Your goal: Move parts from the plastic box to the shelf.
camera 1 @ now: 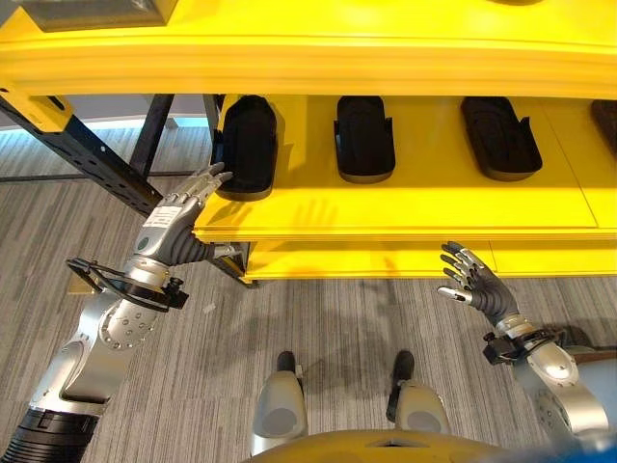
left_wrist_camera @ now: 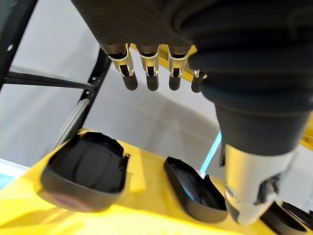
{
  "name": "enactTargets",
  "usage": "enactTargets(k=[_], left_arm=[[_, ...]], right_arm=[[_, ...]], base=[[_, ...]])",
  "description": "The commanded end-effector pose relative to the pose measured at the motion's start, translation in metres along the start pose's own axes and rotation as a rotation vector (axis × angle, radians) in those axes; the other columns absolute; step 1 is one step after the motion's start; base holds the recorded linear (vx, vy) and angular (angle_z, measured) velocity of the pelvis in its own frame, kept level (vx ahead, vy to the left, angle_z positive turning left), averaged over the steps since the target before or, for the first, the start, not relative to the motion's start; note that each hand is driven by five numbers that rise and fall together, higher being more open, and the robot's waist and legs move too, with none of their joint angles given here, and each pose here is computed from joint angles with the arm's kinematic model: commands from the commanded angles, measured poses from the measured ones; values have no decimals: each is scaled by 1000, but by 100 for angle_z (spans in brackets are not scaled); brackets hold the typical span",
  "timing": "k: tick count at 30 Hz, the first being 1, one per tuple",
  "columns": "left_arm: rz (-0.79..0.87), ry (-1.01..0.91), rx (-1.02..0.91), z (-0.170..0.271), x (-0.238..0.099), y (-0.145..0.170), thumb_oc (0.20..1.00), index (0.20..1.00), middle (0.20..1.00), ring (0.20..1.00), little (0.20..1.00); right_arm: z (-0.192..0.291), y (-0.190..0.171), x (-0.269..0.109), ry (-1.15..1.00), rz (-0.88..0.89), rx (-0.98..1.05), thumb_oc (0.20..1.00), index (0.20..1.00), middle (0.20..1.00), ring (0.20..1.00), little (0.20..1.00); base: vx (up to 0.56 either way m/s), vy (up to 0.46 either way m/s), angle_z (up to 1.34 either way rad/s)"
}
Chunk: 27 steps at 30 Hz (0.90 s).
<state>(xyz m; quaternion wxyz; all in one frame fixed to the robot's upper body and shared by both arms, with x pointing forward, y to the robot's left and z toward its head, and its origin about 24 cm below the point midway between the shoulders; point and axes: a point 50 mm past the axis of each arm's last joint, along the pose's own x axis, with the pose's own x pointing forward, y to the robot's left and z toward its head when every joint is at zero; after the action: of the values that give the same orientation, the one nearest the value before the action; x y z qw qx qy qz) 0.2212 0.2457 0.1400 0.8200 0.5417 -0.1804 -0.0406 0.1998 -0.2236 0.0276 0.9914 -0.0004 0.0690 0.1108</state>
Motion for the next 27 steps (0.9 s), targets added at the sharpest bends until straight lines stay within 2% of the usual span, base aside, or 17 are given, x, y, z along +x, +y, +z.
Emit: enactTargets(k=[1, 27], left_arm=[[-8, -59, 14, 10, -2, 3, 1000, 1000, 1000, 1000, 1000], [-184, 62, -31, -14, 7, -34, 1000, 1000, 1000, 1000, 1000]], right_arm=[[23, 4, 0, -122, 5, -44, 1000, 1000, 1000, 1000, 1000], [26, 8, 3, -124, 12, -17, 1000, 1000, 1000, 1000, 1000]], base=[[0, 0, 0], [0, 0, 0]])
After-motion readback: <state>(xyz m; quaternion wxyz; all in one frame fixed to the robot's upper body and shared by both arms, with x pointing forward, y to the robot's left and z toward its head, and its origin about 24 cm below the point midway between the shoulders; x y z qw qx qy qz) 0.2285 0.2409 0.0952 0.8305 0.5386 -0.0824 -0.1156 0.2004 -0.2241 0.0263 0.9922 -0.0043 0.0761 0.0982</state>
